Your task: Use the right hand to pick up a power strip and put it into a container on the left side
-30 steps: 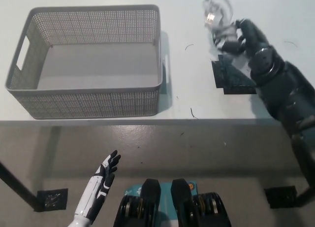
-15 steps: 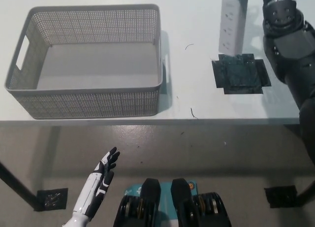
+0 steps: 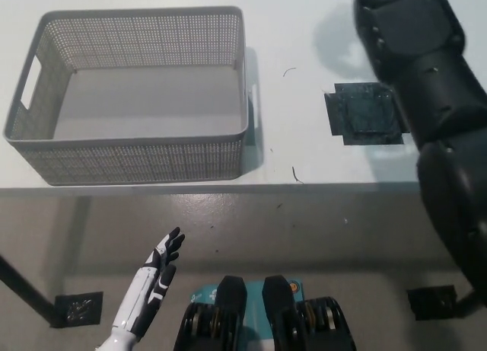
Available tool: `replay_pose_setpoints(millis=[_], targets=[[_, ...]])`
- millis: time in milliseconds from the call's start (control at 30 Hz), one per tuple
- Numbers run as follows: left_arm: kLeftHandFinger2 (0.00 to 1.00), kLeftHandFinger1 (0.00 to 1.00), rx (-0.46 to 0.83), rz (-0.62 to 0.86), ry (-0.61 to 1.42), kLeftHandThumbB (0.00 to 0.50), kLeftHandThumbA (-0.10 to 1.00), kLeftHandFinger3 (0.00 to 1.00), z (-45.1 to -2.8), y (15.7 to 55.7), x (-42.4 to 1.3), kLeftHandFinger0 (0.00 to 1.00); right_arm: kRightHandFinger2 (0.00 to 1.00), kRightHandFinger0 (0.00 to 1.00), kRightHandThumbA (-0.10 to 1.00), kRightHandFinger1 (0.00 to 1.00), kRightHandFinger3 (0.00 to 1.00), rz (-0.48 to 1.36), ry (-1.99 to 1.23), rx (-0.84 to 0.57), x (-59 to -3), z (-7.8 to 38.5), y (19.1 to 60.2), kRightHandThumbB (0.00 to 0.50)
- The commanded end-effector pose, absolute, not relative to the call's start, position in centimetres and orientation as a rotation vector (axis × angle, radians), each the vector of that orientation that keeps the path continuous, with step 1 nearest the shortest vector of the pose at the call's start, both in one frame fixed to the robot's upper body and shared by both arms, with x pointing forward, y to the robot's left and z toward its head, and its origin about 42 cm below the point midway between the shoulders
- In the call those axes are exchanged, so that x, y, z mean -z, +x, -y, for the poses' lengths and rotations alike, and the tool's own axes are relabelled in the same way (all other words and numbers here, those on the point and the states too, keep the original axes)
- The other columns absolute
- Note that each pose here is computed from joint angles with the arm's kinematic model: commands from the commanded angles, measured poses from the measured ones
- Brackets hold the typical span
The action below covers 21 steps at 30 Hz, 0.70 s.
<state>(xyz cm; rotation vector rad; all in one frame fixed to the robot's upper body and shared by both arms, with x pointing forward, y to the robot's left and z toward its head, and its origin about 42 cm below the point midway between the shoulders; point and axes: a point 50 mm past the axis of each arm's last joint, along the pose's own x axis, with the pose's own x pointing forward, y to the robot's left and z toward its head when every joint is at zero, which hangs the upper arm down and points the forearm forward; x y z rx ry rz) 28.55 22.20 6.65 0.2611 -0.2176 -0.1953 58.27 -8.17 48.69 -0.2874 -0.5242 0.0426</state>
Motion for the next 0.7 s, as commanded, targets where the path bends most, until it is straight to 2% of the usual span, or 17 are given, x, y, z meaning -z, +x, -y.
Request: replay_pose_setpoints(millis=[0,67,100,233,400,500,533,567,600,633,667], targets=[[1.0,1.0,0.205,0.295,0.271,0.125,1.0,1.0,-22.2,29.0,-8.0,1.0,0.74,0.0,-0.1,0.3,0.8,0.788,-0.311,-0.101,-58.7,0.9,54.2,0.174],[1.0,1.0,0.208,0.296,0.277,0.129,1.0,1.0,-22.3,28.9,-8.0,1.0,0.6,0.0,-0.1,0.2,0.7,0.788,-0.295,-0.131,-58.5,-0.9,53.7,0.175],[1.0,1.0,0.208,0.298,0.282,0.129,1.0,1.0,-22.3,28.9,-8.0,1.0,0.59,0.0,-0.1,0.19,0.7,0.78,-0.282,-0.146,-58.5,-1.5,53.5,0.176],[1.0,1.0,0.211,0.299,0.284,0.125,1.0,1.0,-22.1,28.9,-8.0,1.0,0.68,0.0,-0.1,0.25,0.76,0.746,-0.256,-0.231,-56.9,-5.4,52.5,0.172],[1.0,1.0,0.213,0.298,0.284,0.124,1.0,1.0,-22.0,28.8,-8.0,1.0,0.72,0.0,-0.1,0.25,0.8,0.684,-0.295,-0.257,-55.0,-7.9,51.9,0.16],[1.0,1.0,0.221,0.298,0.28,0.118,1.0,1.0,-22.0,28.9,-8.2,1.0,0.7,0.0,-0.1,0.23,0.8,0.653,-0.292,-0.269,-53.6,-8.7,51.8,0.149],[1.0,1.0,0.222,0.3,0.283,0.113,1.0,1.0,-22.1,28.9,-8.3,1.0,0.86,0.07,-0.1,0.4,0.84,0.641,-0.295,-0.28,-52.9,-8.8,51.9,0.148],[1.0,1.0,0.224,0.305,0.287,0.111,1.0,1.0,-22.0,29.0,-8.4,1.0,0.83,0.13,-0.1,0.53,0.83,0.632,-0.304,-0.283,-52.1,-8.7,52.0,0.169],[1.0,1.0,0.226,0.308,0.289,0.111,1.0,1.0,-22.0,29.0,-8.3,1.0,0.7,0.15,-0.1,0.52,0.79,0.631,-0.309,-0.28,-51.7,-8.6,52.1,0.168],[1.0,1.0,0.23,0.308,0.301,0.117,1.0,1.0,-22.0,28.9,-8.4,1.0,0.57,0.02,-0.1,0.32,0.73,0.619,-0.321,-0.267,-50.6,-8.5,52.3,0.195],[1.0,1.0,0.231,0.309,0.303,0.117,1.0,1.0,-22.0,28.9,-8.5,1.0,0.57,0.0,-0.1,0.24,0.69,0.602,-0.321,-0.262,-50.1,-8.5,52.4,0.202]])
